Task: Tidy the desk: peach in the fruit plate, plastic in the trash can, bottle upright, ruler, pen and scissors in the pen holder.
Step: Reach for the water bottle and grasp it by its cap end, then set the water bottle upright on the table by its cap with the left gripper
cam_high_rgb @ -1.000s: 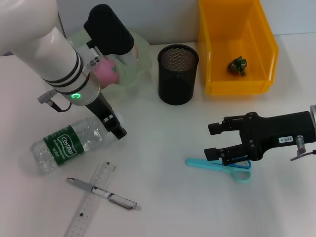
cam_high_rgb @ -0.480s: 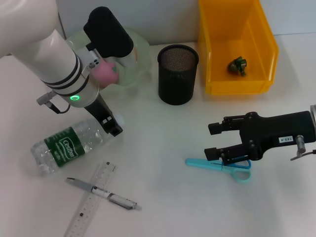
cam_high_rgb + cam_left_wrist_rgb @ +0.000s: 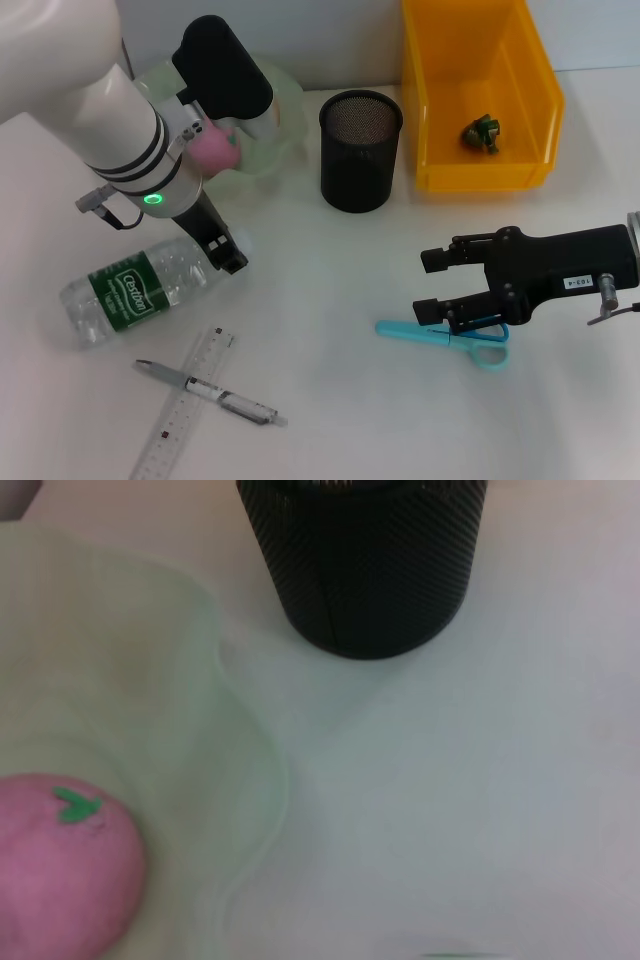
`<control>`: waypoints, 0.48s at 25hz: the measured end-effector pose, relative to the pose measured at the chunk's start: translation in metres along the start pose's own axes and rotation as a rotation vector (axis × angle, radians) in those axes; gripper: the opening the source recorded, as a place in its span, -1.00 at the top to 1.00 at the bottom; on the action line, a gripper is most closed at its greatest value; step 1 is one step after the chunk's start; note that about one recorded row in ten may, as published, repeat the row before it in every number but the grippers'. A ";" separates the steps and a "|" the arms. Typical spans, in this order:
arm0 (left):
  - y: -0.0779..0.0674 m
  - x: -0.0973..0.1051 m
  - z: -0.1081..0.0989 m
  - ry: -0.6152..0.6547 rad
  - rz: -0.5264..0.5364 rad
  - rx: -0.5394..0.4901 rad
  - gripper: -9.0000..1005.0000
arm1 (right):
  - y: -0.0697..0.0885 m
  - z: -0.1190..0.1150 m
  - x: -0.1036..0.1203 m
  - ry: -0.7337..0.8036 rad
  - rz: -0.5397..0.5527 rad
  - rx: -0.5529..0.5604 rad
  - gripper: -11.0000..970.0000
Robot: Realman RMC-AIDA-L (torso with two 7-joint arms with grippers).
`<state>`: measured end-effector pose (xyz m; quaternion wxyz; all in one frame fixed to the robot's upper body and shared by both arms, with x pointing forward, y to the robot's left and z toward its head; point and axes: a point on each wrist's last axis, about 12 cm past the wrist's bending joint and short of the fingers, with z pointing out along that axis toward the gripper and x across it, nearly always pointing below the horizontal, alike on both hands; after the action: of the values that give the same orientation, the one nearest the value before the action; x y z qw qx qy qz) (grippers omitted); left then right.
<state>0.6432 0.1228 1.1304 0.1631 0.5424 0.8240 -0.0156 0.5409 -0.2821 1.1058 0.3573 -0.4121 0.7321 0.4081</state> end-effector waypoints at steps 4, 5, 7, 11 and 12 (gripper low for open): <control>0.000 -0.001 -0.001 -0.005 -0.001 0.000 0.10 | 0.000 0.000 0.000 0.000 0.000 0.000 -0.58; 0.000 -0.001 -0.001 -0.005 -0.002 0.001 0.10 | 0.000 0.000 0.000 0.000 0.000 0.000 -0.58; 0.000 -0.001 -0.002 -0.008 -0.005 0.001 0.10 | 0.000 0.000 0.000 0.000 0.000 0.000 -0.58; -0.001 -0.002 -0.007 -0.018 -0.008 0.005 0.10 | 0.000 -0.001 0.000 0.001 0.000 0.001 -0.57; -0.001 -0.001 -0.009 -0.023 -0.009 0.007 0.10 | 0.000 -0.001 0.000 0.001 0.000 0.001 -0.57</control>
<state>0.6409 0.1232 1.1388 0.1705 0.5390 0.8245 -0.0252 0.5411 -0.2827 1.1060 0.3573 -0.4122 0.7323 0.4076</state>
